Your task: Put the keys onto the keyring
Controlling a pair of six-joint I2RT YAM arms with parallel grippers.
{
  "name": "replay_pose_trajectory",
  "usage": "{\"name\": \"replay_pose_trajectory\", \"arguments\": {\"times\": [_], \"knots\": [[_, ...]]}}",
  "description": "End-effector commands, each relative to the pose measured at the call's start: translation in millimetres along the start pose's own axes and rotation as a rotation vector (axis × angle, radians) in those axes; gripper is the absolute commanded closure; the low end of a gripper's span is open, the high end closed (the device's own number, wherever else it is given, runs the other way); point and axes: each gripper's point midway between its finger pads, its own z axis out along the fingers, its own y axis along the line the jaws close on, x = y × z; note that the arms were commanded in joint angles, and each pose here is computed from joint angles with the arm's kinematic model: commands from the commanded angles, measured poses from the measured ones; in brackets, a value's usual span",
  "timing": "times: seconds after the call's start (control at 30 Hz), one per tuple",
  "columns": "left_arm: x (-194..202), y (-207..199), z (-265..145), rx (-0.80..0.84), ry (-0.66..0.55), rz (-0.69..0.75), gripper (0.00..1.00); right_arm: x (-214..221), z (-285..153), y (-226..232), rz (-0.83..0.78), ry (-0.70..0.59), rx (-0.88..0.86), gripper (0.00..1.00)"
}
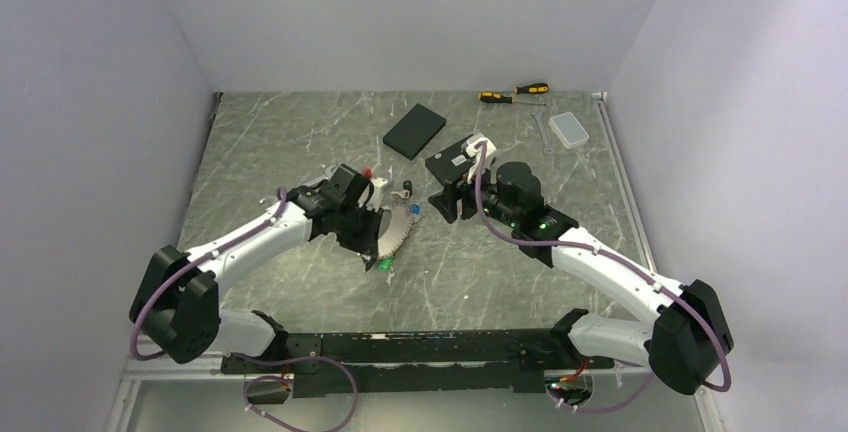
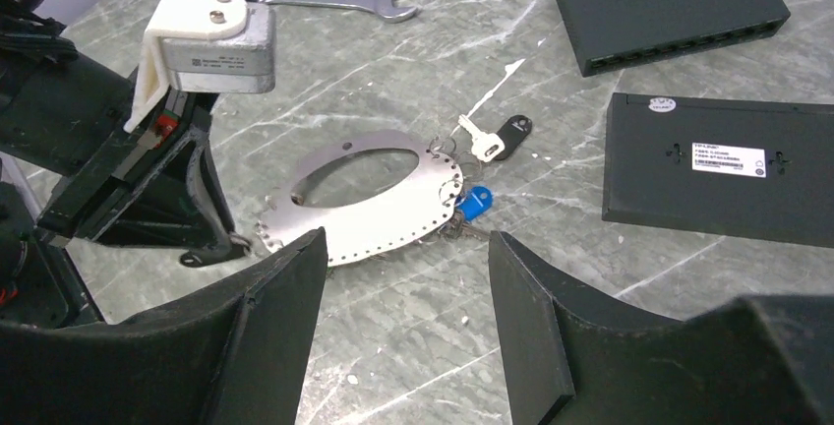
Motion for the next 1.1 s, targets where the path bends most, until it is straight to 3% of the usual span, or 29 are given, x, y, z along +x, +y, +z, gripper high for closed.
{"name": "replay_pose_trajectory", "arguments": {"times": [0.0, 0.13, 0.17, 0.47, 0.6, 0.73, 1.07], "knots": [[-5, -4, -26, -0.022, -0.023, -0.012, 0.61, -32, -1, 6, -0.030, -0.081, -0.026, 0.35], [-9, 12, -53, -0.144, -0.062, 0.003, 0.09, -35, -5, 6, -0.030, -0.113, -0.023, 0.32], [-14, 16, -61, -0.174, -0.090, 0.008, 0.03, -36, -6, 6, -0.028, -0.125, -0.021, 0.31], [-63, 36, -91, -0.305, -0.386, 0.136, 0.01, -66, -30, -9, 0.071, -0.329, 0.093, 0.25], [-88, 63, -109, -0.480, -0.561, 0.135, 0.00, -74, -43, -25, 0.123, -0.404, 0.193, 0.24], [-114, 85, -133, -0.643, -0.695, 0.139, 0.01, -70, -55, -43, 0.122, -0.431, 0.295, 0.15], [-106, 108, -152, -0.706, -0.738, 0.100, 0.01, -73, -52, -60, 0.098, -0.433, 0.387, 0.10]]}}
